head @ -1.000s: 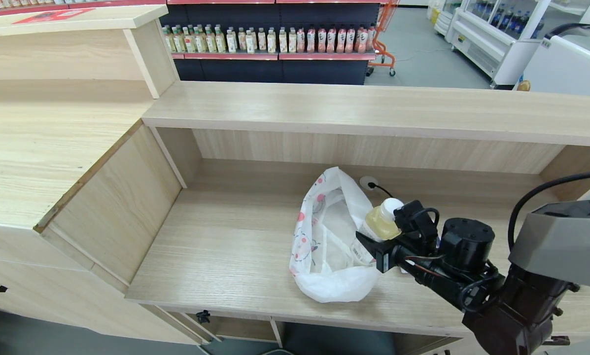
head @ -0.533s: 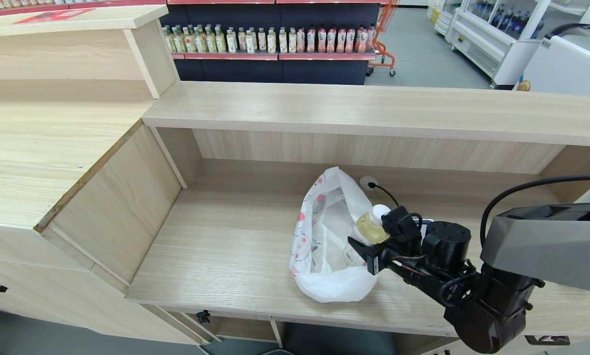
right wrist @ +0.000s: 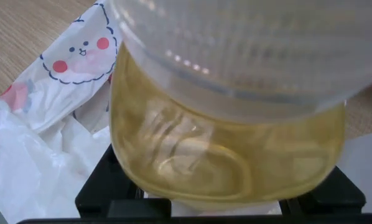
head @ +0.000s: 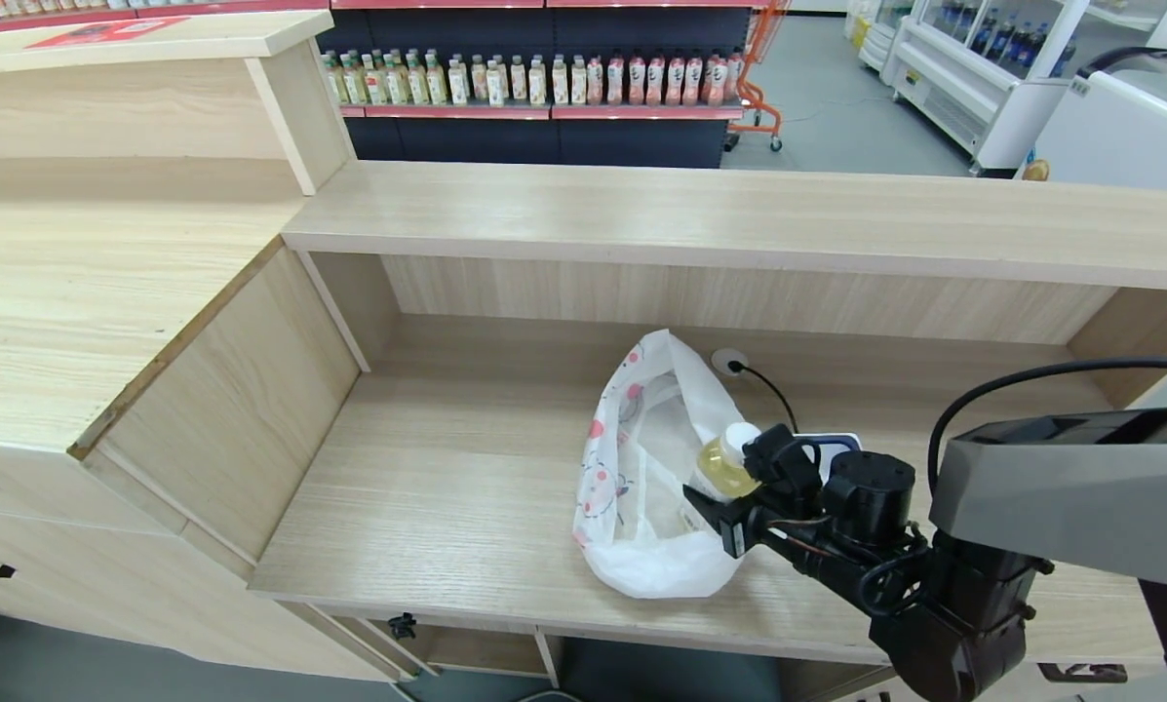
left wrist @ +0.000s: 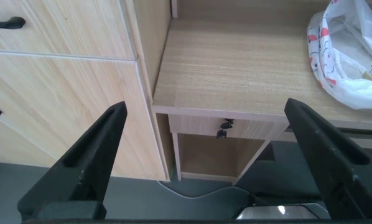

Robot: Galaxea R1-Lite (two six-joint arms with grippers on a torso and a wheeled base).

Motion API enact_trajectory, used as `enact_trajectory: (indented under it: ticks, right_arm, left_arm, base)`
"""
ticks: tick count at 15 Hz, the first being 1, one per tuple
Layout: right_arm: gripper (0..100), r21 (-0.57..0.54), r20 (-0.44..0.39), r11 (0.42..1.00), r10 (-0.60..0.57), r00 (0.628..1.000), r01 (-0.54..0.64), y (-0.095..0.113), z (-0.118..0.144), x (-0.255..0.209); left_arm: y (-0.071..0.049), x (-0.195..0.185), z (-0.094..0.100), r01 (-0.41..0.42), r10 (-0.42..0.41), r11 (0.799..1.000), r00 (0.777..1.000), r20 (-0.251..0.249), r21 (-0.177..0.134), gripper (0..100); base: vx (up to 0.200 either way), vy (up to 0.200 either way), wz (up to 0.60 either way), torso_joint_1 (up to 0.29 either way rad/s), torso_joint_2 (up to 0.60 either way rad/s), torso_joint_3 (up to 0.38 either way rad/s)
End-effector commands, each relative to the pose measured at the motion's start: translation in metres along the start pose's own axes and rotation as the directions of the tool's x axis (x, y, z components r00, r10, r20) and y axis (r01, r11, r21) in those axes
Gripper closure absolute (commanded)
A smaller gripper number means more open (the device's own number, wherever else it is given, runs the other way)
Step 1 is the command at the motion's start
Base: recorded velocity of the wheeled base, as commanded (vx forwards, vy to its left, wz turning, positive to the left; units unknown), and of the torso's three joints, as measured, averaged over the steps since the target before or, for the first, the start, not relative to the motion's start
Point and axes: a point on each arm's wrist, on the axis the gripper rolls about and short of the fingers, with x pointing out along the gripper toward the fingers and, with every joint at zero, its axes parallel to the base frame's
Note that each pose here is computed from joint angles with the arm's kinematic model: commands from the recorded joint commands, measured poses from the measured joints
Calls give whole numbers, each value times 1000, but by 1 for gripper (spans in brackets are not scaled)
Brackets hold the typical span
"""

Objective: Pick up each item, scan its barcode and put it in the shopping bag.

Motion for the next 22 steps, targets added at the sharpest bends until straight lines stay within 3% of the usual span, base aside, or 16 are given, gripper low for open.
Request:
enact_trajectory:
  ticks: [1, 4, 6, 12, 16, 22]
  right_arm:
    - [0, 2, 10, 1000, -1, 1000, 1, 0, 4, 0]
    - [0, -6, 105, 1000, -11, 994, 12, -4, 40, -16]
    - [0, -9, 164, 999, 36, 986, -35, -4, 82, -52]
    - [0, 134, 117, 990, -58, 991, 42, -34, 147, -146]
    - [0, 169, 76, 979, -125, 989, 111, -41, 154, -185]
    - [0, 215, 34, 967, -149, 988, 139, -33, 138, -215]
  left_arm:
    - [0, 0, 0, 0, 0, 1000, 1000, 1, 0, 0]
    - [0, 0, 0, 1, -1, 1000, 1000, 1, 0, 0]
    - [0, 0, 0, -2, 2, 1000, 1000, -1, 0, 0]
    - [0, 0, 0, 0, 0, 1000, 1000, 1, 0, 0]
    - [0, 0, 0, 1, -1, 1000, 1000, 1, 0, 0]
    - [0, 0, 0, 0, 0, 1000, 1000, -1, -2, 0]
  base:
    - [0, 0, 0, 0, 0, 0]
    - [0, 0, 0, 0, 0, 0]
    - [0, 0, 0, 0, 0, 0]
    - [0, 0, 0, 0, 0, 0]
    - [0, 0, 0, 0, 0, 0]
    - [0, 0, 0, 0, 0, 0]
